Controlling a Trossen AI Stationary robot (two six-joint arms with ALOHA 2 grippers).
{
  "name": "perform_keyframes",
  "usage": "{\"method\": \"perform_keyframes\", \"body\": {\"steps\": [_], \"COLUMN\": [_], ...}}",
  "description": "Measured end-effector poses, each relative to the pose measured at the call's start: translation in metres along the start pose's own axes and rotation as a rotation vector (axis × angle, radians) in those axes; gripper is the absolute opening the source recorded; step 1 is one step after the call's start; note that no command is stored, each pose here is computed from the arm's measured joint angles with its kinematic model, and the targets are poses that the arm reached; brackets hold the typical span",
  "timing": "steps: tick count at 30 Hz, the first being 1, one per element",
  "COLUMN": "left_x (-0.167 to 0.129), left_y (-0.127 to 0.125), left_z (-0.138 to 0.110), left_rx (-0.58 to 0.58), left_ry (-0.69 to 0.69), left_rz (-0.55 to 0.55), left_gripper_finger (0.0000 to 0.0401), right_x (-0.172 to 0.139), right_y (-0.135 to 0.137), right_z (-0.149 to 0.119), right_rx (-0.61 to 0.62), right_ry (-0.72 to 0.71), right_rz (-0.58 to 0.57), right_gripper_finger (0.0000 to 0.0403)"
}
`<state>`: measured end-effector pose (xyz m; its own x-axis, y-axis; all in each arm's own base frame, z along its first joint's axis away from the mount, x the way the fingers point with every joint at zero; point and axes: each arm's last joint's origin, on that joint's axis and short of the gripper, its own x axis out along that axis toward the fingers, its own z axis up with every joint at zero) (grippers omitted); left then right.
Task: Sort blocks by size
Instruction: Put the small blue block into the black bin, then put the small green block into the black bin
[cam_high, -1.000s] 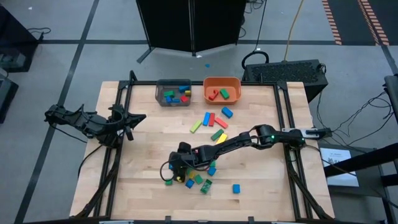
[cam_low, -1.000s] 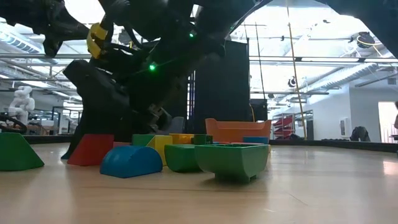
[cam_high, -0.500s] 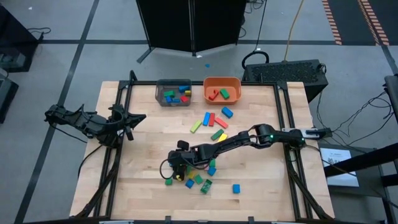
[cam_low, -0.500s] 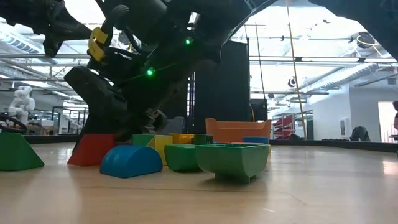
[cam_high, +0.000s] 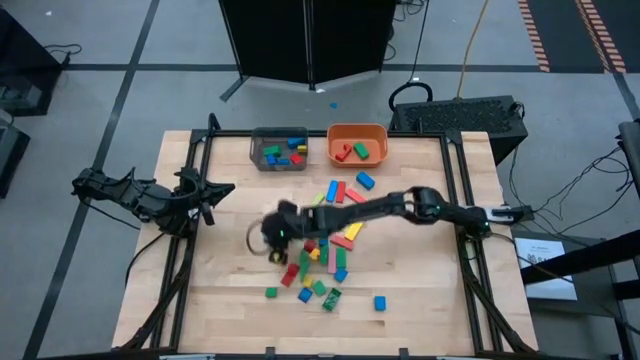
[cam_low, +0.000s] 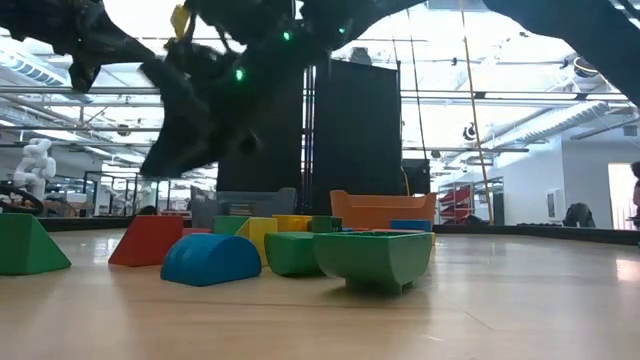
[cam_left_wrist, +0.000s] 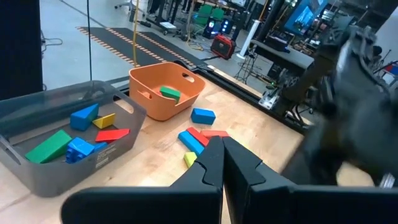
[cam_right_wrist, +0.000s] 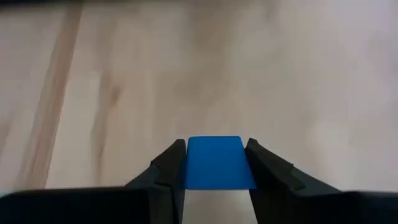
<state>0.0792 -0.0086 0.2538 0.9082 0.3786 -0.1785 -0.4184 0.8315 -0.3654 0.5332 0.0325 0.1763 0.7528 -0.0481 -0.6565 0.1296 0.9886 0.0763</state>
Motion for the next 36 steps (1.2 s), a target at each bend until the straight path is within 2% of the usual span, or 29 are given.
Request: {"method": "perform_keyframes", "body": {"steps": [4,9,15,19,21,26,28,30,32,34,36], "left_x": [0.000,0.000,0.000,0.000,0.000,0.000,0.000,0.000,0.000,0.000,0.000], "left_y": [0.000,0.000,0.000,0.001,0.001,0.002,0.002,0.002,0.002,0.002,0.002], "left_z": [0.000,0.000,0.000,0.000,0.000,0.000,0.000,0.000,0.000,0.000,0.000], "left_rx": [0.000,0.001,0.003,0.005,0.005,0.007,0.009,0.009,0.009,0.008,0.008], "left_ry": [0.001,0.002,0.003,0.000,-0.005,-0.020,-0.023,-0.024,-0.024,-0.024,-0.024], "left_rz": [0.000,0.001,0.003,0.011,0.020,0.046,0.054,0.055,0.056,0.056,0.055], "left_gripper_finger": [0.0000,0.0000,0.0000,0.0000,0.0000,0.0000,0.0000,0.0000,0.0000,0.0000,0.0000], "right_x": [-0.010,-0.022,-0.032,-0.039,-0.040,-0.041,-0.041,-0.039,-0.038,-0.040,-0.041], "right_y": [-0.044,-0.115,-0.193,-0.227,-0.235,-0.239,-0.236,-0.232,-0.226,-0.215,-0.198], "right_z": [0.030,0.056,0.055,0.048,0.045,0.041,0.039,0.040,0.041,0.043,0.047], "right_rx": [-0.031,-0.003,0.092,0.156,0.170,0.183,0.182,0.177,0.172,0.185,0.175], "right_ry": [-0.041,-0.120,-0.117,-0.080,-0.063,-0.020,-0.003,-0.002,-0.004,0.000,0.004], "right_rz": [-0.061,-0.165,-0.279,-0.328,-0.318,-0.266,-0.262,-0.250,-0.191,-0.086,0.070], "right_gripper_finger": [0.0114,0.0114,0.0114,0.0114,0.0148,0.0308,0.0340,0.0349,0.0346,0.0334,0.0321]}}
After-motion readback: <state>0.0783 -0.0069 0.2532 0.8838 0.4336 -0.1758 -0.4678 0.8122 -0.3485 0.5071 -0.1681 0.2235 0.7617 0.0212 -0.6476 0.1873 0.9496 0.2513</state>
